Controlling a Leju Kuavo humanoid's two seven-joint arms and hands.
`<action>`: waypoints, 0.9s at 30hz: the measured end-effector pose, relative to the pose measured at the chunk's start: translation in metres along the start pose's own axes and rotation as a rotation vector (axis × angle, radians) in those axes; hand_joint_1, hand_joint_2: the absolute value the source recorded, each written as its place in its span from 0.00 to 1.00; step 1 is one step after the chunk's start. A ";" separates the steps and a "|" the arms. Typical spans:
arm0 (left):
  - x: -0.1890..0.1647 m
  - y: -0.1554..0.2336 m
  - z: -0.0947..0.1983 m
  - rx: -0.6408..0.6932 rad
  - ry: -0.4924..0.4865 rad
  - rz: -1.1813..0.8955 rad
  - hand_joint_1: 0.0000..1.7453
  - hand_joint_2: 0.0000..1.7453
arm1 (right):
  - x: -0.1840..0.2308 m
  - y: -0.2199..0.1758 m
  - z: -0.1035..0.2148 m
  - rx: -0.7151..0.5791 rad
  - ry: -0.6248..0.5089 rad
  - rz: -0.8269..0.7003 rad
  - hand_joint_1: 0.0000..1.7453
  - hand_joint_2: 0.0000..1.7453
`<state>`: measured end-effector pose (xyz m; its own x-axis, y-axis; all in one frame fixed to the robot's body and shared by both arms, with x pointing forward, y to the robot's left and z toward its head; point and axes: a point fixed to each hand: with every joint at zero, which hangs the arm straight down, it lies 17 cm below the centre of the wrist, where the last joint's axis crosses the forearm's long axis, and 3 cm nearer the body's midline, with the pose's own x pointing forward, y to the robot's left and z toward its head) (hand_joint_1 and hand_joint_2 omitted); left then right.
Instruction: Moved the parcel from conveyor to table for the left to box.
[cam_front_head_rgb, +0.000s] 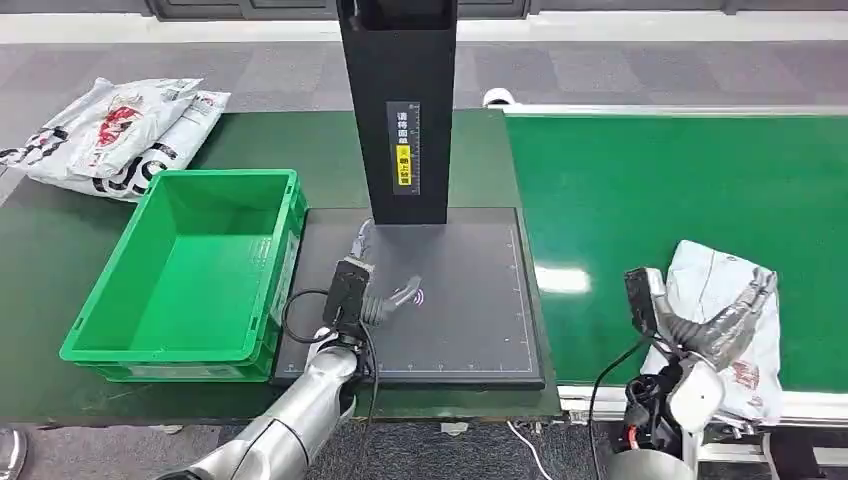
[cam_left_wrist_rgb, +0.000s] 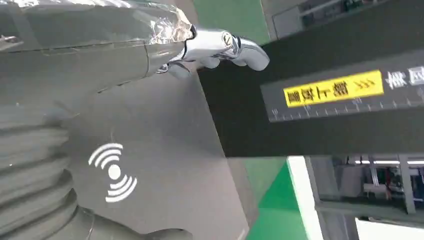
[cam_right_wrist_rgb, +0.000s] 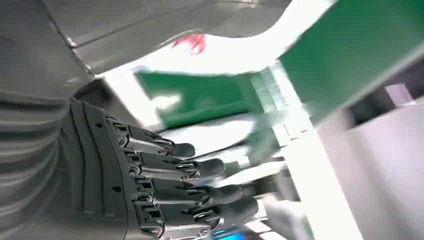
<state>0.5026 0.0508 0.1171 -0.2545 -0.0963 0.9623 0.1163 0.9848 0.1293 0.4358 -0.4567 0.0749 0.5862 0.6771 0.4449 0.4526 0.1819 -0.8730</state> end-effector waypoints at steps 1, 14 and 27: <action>-0.001 0.001 0.000 0.000 0.000 -0.003 0.00 1.00 | -0.005 0.000 -0.003 0.000 0.033 0.015 0.00 1.00; -0.011 0.027 -0.002 0.033 0.011 -0.030 0.00 1.00 | -0.101 0.103 0.050 0.423 0.199 0.510 0.00 1.00; -0.017 0.039 -0.001 0.038 0.017 -0.035 0.00 1.00 | -0.132 0.136 0.085 0.702 0.175 0.722 1.00 1.00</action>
<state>0.5128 0.0903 0.1064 -0.2416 -0.1326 0.9613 0.0714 0.9855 0.1539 0.3630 -0.4611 -0.1191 0.6786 0.6871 -0.2595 -0.5104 0.1870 -0.8394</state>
